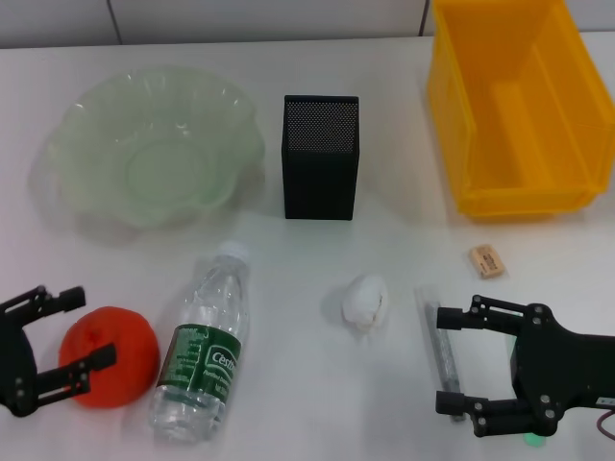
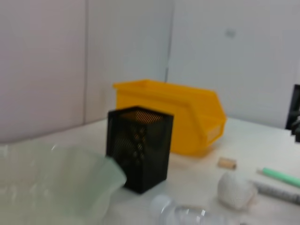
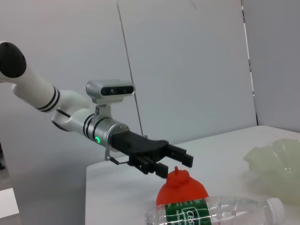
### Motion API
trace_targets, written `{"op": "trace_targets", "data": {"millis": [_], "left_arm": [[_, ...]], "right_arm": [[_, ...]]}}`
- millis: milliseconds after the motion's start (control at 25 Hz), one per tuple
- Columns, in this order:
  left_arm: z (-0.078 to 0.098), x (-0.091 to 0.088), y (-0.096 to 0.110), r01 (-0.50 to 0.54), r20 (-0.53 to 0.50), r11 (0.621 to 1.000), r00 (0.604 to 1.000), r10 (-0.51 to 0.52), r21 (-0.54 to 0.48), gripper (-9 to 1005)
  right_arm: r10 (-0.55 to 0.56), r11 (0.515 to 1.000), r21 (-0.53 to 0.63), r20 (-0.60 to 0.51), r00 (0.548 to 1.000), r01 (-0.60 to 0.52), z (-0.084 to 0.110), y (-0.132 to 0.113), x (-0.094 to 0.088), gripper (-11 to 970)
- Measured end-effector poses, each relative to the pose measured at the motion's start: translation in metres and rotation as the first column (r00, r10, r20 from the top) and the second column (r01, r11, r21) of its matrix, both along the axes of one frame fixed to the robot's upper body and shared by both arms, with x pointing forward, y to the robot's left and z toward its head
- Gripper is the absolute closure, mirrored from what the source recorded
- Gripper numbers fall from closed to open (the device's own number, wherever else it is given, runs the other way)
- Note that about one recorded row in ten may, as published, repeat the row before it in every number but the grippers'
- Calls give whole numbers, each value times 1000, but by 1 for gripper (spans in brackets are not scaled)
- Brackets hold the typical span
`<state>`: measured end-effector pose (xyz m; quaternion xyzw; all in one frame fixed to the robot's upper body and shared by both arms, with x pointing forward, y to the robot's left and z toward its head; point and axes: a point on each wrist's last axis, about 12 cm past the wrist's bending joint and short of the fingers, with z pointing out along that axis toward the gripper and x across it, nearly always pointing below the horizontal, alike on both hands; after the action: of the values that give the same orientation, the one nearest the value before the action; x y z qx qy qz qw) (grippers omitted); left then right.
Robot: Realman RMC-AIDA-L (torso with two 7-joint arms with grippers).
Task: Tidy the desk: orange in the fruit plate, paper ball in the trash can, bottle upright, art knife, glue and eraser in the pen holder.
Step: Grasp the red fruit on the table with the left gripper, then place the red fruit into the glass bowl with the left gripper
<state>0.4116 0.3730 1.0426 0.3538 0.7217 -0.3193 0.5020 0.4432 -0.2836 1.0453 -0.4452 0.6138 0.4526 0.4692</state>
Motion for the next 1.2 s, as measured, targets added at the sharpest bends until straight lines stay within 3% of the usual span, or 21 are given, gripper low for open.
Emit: {"op": "trace_targets", "data": {"millis": [280,560,720,920,1200], "left_arm": [[-14,0,-8,5,-57,999,998,-2,49,313],[-15,8,-11,9,-52,997,999,-5,77,558],[-5,14,-6,-45,18,998,999,44,40,706],[24,38,-6,-80,158,994,983,90,-68,781],[47,105,-29,-147,205,984,965,165,-98,818]], "right_arm": [[8,1000,-2,2,1000,-8,1,1,1,120],[4,1000,0,2,1000,-4,1,1,1,119],[5,1000,8,-1,1000,-5,1,0,0,119],[-6,1000,14,0,1000,6,2,-1,0,119],[-23,999,26,6,1000,22,3,-3,0,119]]}}
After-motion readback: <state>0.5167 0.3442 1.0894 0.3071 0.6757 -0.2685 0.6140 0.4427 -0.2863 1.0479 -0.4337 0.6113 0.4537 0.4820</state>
